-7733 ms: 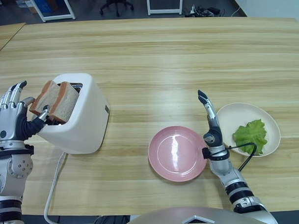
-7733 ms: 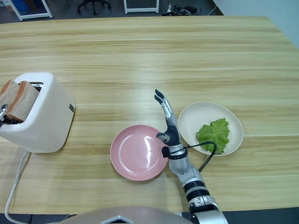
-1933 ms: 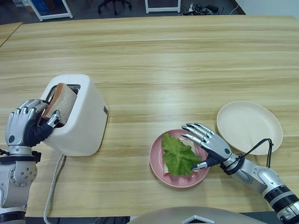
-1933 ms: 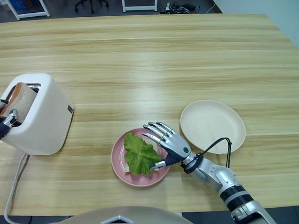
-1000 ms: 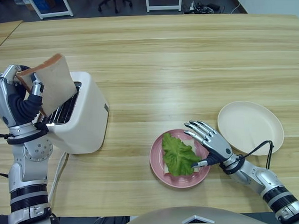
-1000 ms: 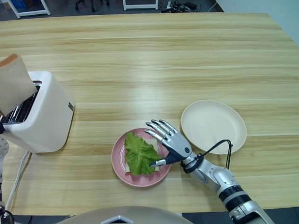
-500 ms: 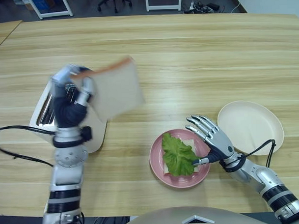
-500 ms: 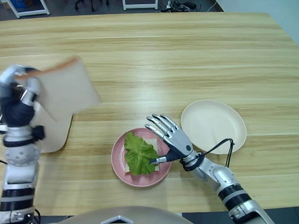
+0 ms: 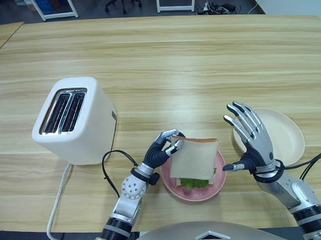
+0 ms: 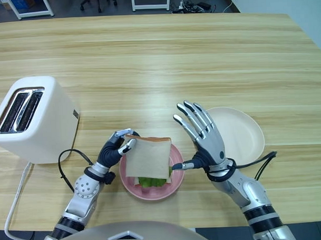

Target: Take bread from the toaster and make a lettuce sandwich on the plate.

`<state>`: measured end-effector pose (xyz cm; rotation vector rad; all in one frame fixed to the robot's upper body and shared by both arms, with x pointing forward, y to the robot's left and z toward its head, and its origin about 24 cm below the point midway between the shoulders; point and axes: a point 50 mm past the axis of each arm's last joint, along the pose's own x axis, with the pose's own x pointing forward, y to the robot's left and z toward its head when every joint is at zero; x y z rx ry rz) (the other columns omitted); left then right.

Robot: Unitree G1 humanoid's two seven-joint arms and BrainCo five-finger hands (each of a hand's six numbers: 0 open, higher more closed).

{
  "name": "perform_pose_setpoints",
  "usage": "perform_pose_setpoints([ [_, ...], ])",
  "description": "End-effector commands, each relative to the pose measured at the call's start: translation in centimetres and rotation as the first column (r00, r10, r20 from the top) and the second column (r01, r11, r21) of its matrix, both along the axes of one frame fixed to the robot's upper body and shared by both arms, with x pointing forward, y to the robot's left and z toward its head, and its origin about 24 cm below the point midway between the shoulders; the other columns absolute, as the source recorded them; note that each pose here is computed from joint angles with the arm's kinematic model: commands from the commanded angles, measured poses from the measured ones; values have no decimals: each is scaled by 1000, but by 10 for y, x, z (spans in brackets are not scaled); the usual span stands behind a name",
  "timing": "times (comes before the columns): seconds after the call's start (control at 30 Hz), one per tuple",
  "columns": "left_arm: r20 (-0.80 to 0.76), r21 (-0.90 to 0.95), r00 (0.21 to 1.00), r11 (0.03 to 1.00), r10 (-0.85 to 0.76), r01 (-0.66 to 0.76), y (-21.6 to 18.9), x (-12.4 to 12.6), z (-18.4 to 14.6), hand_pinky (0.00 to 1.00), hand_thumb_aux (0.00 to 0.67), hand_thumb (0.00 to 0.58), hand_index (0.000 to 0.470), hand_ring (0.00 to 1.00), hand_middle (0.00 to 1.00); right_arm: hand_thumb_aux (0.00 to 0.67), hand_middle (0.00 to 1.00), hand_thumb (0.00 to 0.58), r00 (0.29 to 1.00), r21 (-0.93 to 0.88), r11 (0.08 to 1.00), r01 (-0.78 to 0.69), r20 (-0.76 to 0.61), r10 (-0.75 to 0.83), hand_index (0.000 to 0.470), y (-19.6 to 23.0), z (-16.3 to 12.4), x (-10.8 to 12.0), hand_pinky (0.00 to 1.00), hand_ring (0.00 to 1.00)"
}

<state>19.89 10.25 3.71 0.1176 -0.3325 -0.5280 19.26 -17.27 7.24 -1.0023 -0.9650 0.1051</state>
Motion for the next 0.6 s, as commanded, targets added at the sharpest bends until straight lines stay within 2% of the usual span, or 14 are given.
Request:
perform_pose_setpoints([
  [0.03,-29,70,999,997,25,-23,-3,1,-17,1000,670,580,470,1000,1000,0,0,0,999,-34,999,-36,-39,35,0,4,-5,-3,0,0],
  [0.2,-16,179,999,983,52,-48,-3,-1,-33,1000,670,580,470,1000,1000,0,0,0,990,-54,992,-113,-96,107,0,9,-8,-12,0,0],
  [0.3,21,235,996,968,85,-88,-1,2,-39,1000,670,580,470,1000,1000,0,0,0,965,-60,977,-204,-182,190,0,15,-14,-21,0,0],
  [0.43,64,258,991,957,119,-132,0,5,-41,1000,670,580,470,1000,1000,0,0,0,823,-33,907,-421,-434,366,0,28,-34,-48,0,0],
  [0.6,103,267,984,949,144,-167,-1,9,-40,1000,670,580,470,1000,1000,0,0,0,686,-58,844,-533,-614,391,0,30,-52,-62,0,0],
])
